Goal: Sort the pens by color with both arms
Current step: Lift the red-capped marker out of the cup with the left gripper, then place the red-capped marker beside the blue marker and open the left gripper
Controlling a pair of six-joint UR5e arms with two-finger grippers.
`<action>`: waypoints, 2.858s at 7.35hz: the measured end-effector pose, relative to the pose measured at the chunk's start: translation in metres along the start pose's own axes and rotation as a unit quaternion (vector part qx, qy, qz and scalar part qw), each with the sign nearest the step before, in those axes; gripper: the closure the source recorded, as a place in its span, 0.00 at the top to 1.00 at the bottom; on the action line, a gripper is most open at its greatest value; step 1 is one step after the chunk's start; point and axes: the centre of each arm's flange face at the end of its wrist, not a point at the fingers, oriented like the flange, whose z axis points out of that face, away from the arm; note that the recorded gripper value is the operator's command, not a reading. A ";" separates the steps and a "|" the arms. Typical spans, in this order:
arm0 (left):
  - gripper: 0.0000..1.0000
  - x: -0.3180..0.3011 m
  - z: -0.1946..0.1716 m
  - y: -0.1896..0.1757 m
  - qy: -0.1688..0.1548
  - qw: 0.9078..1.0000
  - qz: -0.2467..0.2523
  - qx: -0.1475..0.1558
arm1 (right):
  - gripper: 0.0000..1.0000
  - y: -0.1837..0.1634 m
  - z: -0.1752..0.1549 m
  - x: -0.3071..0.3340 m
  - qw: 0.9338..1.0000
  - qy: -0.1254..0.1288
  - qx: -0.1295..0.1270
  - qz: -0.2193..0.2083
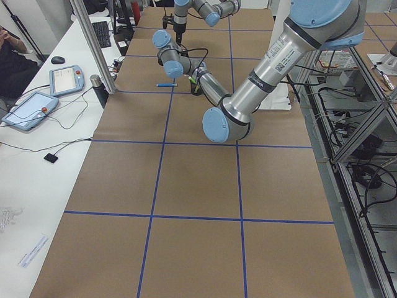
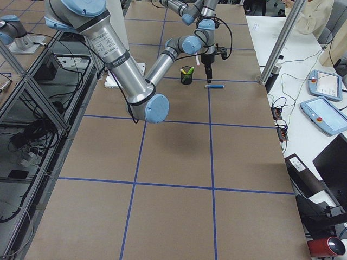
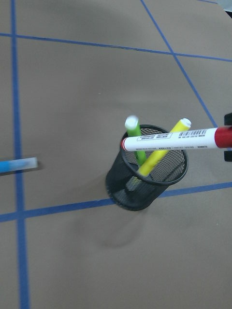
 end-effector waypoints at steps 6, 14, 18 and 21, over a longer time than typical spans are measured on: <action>0.21 0.034 0.026 -0.083 -0.065 0.978 -0.117 0.159 | 0.97 0.001 0.001 -0.001 1.000 -0.001 -0.001 -0.001; 0.20 0.036 0.106 -0.096 -0.085 0.958 -0.114 0.250 | 0.97 0.002 0.000 -0.001 1.000 -0.002 -0.001 -0.001; 0.34 0.031 0.130 -0.089 -0.108 0.966 -0.054 0.229 | 0.97 0.002 0.000 -0.001 1.000 -0.002 -0.001 -0.001; 0.53 0.033 0.139 -0.083 -0.113 0.969 -0.027 0.218 | 0.97 0.002 0.000 -0.002 1.000 -0.002 -0.001 -0.001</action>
